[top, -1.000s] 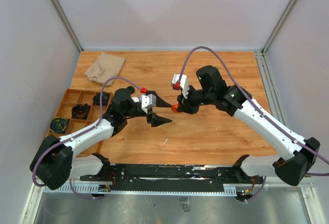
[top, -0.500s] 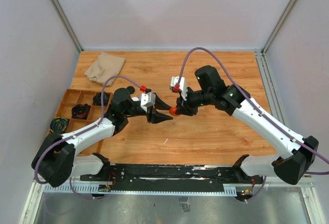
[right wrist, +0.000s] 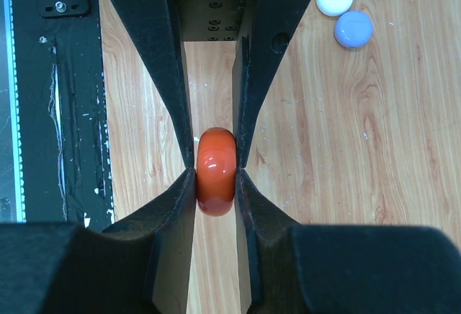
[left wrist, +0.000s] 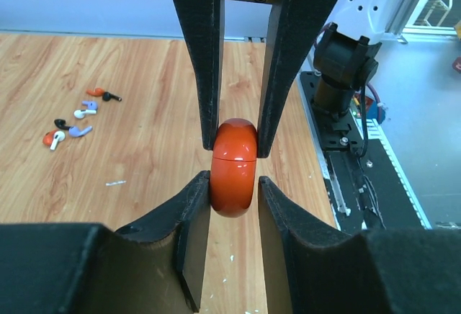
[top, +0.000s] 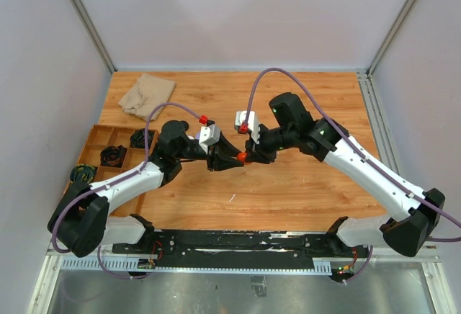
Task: Insert the wireless bluetooth earbuds into the charging case
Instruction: Open the charging case.
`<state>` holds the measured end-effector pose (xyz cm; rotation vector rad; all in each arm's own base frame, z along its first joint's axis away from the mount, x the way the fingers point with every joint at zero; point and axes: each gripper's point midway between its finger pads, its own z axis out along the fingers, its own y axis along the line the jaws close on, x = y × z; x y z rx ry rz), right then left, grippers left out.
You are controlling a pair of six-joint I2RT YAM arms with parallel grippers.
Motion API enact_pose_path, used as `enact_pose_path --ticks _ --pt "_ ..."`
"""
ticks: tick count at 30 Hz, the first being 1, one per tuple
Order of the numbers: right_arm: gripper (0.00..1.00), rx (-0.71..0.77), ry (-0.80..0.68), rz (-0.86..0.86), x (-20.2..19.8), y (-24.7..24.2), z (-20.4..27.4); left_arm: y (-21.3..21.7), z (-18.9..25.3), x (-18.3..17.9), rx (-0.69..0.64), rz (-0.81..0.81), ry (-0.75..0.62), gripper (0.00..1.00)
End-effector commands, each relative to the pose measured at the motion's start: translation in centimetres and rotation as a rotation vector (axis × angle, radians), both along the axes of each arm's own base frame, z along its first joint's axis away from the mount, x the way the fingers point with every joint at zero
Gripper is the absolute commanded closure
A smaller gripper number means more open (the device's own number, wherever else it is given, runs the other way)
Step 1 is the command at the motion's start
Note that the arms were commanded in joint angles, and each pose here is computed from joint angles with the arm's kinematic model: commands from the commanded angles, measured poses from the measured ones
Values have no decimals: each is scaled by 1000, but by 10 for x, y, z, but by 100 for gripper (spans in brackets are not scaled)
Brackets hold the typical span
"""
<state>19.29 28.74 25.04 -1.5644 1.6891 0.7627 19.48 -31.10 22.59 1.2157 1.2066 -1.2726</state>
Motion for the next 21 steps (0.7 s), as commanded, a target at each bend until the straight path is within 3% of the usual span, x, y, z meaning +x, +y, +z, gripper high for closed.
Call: enact_pose_path --ticks 1,4,9,16,21 --pt "99 17 -83 23 9 10 14 -4 15 -11 -27 -74 -24 64" --pt "99 7 -85 23 9 11 14 -3 14 -13 -27 -81 -24 66" --pt "96 -8 -94 23 11 13 15 -2 12 -16 -24 -98 -19 83" --pt "73 -4 -129 6 12 7 22 0 11 -8 -29 -14 -22 99" --pt "64 30 -169 5 7 1 26 6 18 -3 -84 79 -18 100"
